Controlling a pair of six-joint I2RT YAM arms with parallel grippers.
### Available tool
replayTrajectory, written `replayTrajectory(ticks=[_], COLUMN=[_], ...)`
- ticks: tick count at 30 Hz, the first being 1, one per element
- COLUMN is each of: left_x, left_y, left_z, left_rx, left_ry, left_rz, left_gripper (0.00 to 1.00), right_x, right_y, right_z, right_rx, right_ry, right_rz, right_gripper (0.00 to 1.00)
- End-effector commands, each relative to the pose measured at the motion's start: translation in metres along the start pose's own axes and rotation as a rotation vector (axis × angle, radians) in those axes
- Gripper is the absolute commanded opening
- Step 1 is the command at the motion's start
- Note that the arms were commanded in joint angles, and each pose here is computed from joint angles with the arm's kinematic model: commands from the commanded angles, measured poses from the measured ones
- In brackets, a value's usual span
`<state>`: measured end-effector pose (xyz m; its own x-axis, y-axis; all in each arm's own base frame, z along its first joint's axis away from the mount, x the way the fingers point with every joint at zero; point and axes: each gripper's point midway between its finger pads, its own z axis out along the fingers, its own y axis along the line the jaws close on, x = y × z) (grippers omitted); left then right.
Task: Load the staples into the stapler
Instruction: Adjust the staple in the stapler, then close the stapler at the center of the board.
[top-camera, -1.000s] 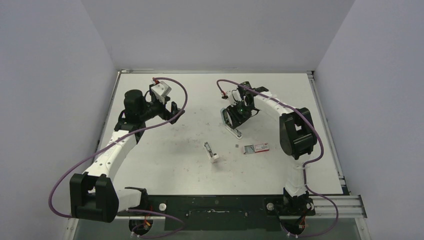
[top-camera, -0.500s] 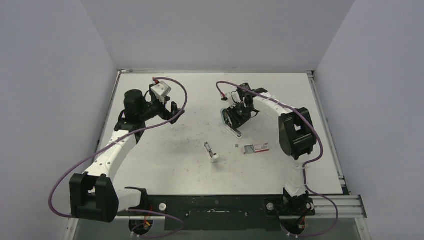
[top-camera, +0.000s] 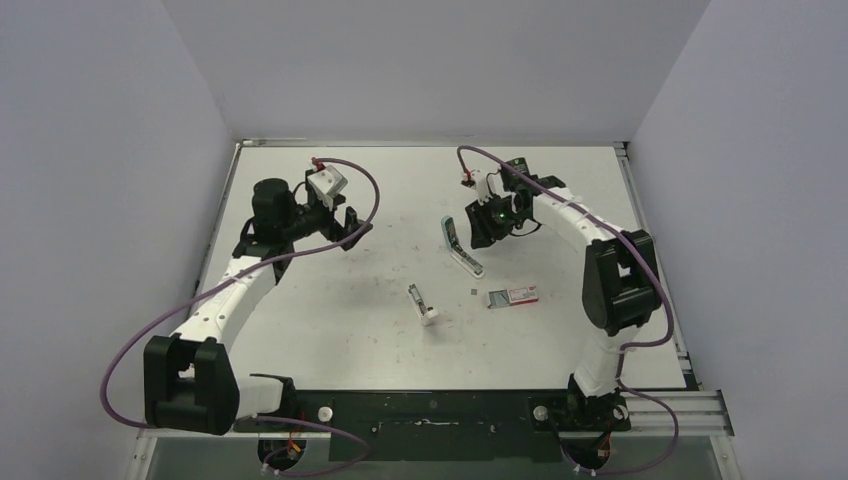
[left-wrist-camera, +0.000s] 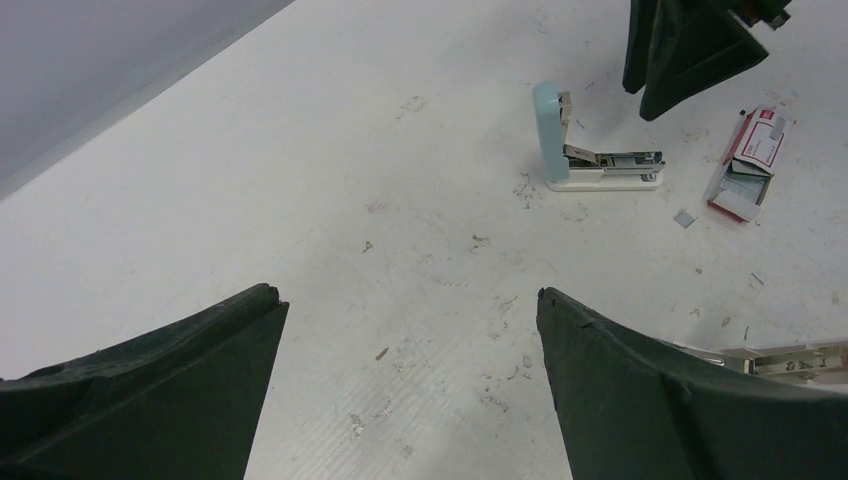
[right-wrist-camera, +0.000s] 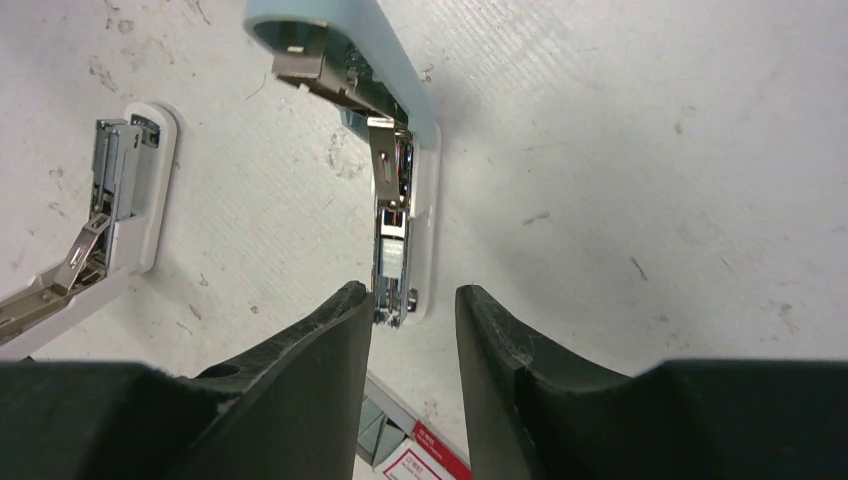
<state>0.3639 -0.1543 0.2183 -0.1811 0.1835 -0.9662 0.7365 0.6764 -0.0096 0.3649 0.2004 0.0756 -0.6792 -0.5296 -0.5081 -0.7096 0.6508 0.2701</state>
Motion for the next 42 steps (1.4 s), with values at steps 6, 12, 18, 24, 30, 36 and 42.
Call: replayTrajectory(ticks=[6, 12, 18, 24, 30, 36, 42], left_x=[-0.02, -0.028, -0.034, -0.023, -0.01, 0.002, 0.015], left_y=[-0.007, -0.024, -0.028, -0.047, -0.071, -0.089, -0.111], left_z=[0.025, 0.067, 0.114, 0.159, 0.188, 0.193, 0.193], left_rx=[0.113, 0.166, 0.145, 0.236, 0.332, 0.391, 0.438], left_ry=[-0.096, -0.142, -0.196, -0.163, -0.131, -0.112, -0.075], left_rz=[0.061, -0.061, -0.315, -0.579, -0.726, -0.789, -0.797], left_gripper=[0.97, 0.82, 0.68, 0.54, 0.49, 0.46, 0.4], right_x=[0.006, 0.026, 0.042, 0.043, 0.04, 0.043, 0.04], right_y=[0.01, 0.013, 0.011, 0.006, 0.001, -0.002, -0.005], right_z=[-0.025, -0.015, -0.002, 0.007, 0.016, 0.023, 0.025], right_rx=[0.032, 0.033, 0.036, 0.042, 0.034, 0.031, 0.036], right_ry=[-0.116, -0.108, -0.077, -0.073, -0.068, -0.057, -0.062], right_rz=[-0.116, -0.128, -0.106, -0.1, -0.086, -0.073, -0.067], right_gripper=[0.44, 0.45, 0.44, 0.43, 0.36, 0.33, 0.3])
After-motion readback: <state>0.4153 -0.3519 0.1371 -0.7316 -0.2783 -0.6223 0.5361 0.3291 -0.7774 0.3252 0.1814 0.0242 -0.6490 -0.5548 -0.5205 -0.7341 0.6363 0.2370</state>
